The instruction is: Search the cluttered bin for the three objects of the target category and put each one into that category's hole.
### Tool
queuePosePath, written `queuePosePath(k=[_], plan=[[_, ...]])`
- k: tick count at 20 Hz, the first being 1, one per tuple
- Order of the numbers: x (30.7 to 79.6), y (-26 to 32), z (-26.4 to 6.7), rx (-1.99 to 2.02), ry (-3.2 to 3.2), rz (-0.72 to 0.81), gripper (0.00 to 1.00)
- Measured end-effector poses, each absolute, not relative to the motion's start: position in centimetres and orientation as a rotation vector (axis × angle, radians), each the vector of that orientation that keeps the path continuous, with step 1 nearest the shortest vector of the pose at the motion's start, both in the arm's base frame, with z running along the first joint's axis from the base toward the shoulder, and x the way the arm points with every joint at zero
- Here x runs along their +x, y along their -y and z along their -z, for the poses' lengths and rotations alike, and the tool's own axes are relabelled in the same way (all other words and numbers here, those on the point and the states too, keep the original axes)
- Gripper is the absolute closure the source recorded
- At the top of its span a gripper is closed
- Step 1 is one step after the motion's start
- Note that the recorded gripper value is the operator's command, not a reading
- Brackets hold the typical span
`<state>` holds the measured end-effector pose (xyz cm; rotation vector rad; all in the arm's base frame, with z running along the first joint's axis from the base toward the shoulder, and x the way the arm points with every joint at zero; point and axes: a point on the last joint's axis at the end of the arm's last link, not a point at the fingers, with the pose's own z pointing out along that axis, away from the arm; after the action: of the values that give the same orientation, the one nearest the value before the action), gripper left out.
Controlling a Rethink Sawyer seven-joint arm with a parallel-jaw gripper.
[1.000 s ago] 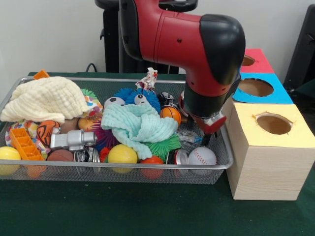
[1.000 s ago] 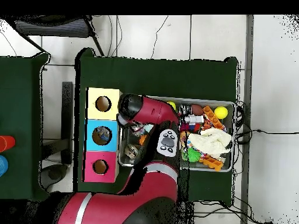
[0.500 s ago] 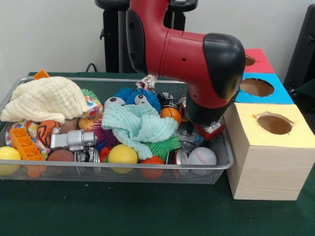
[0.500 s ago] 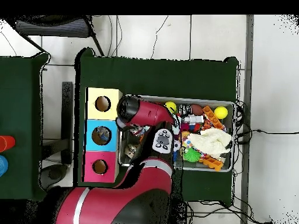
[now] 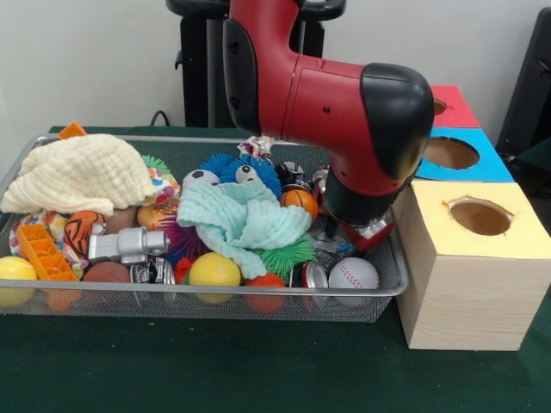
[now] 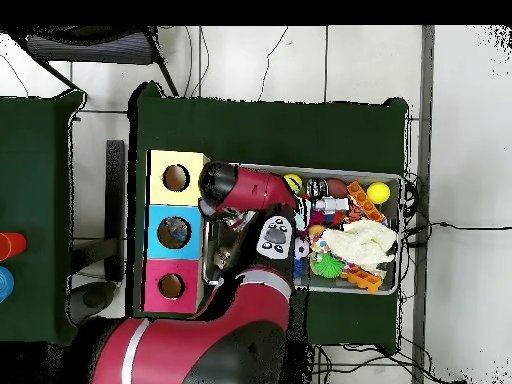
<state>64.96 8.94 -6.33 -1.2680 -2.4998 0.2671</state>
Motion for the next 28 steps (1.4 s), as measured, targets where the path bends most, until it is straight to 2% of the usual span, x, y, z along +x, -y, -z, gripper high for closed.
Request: queuePosePath(k=[14,28], plan=[[65.2,-8.8,6.3,-1.155,2.51,-0.435,0.0],[66.2,-8.5,6.6,-1.095,2.489,-0.506,0.0]])
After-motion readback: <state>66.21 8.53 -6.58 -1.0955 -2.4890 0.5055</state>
